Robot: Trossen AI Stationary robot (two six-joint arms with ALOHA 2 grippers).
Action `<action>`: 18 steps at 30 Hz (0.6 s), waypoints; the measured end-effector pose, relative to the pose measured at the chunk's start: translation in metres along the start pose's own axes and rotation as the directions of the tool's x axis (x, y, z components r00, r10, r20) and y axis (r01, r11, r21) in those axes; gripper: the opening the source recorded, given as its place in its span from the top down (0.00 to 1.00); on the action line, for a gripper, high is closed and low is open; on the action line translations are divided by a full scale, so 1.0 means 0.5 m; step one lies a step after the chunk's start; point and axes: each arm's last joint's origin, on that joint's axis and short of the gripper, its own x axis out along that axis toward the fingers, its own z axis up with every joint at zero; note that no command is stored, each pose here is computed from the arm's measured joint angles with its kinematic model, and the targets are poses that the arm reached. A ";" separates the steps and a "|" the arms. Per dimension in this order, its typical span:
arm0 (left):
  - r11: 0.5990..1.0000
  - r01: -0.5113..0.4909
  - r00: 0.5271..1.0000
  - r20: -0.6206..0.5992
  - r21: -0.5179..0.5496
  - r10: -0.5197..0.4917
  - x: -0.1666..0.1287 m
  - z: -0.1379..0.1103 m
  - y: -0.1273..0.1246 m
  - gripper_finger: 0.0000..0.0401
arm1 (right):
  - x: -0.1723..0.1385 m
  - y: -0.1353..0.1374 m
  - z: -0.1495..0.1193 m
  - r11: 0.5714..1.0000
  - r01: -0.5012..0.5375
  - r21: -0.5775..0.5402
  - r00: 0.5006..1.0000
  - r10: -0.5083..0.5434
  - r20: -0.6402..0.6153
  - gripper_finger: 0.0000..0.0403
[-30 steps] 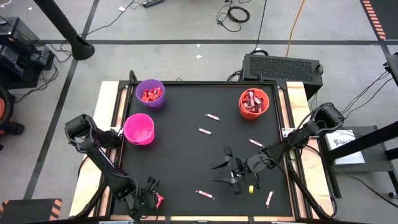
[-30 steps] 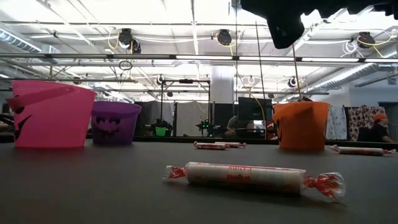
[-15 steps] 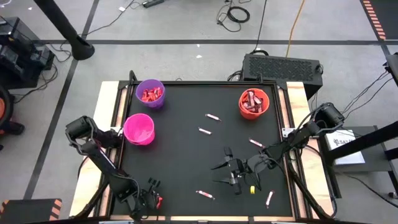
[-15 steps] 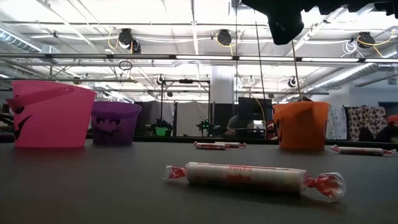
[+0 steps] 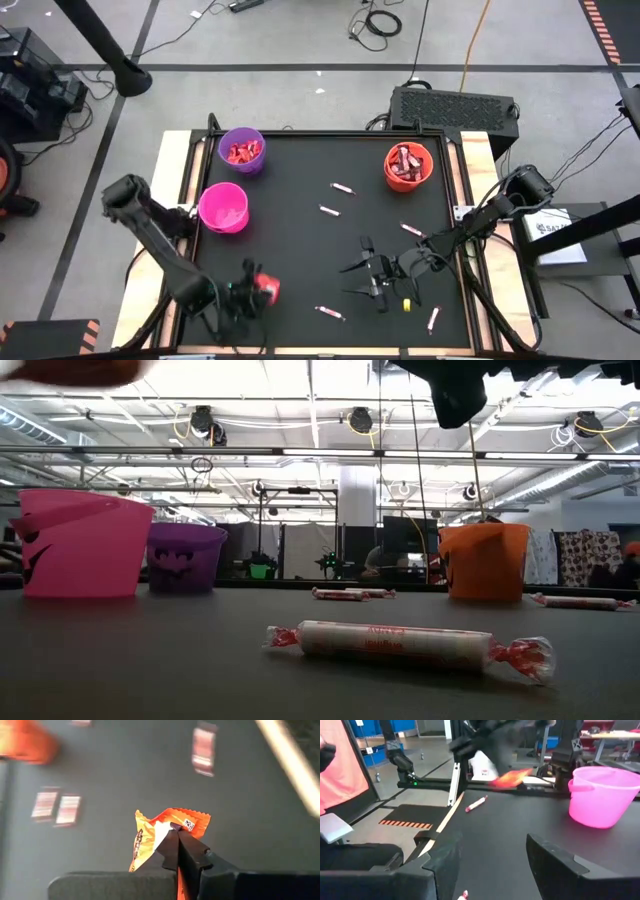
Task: Sort candy by brand, put in halloween buckets
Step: Put the orange candy into the purple bucket
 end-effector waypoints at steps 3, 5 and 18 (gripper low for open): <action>0.989 -0.144 0.990 -0.004 -0.027 0.144 -0.028 0.021 0.084 1.00 | 0.000 0.000 0.005 1.000 0.002 -0.020 1.000 -0.001 0.025 0.47; 0.976 -0.219 0.975 -0.037 -0.007 0.219 -0.035 0.021 0.150 1.00 | 0.000 -0.002 0.009 0.999 0.006 -0.032 0.999 -0.005 0.044 0.47; 0.828 -0.512 0.804 -0.469 -0.230 0.367 -0.087 -0.142 0.584 1.00 | 0.002 -0.008 0.009 0.989 0.022 -0.148 0.999 -0.016 0.042 0.47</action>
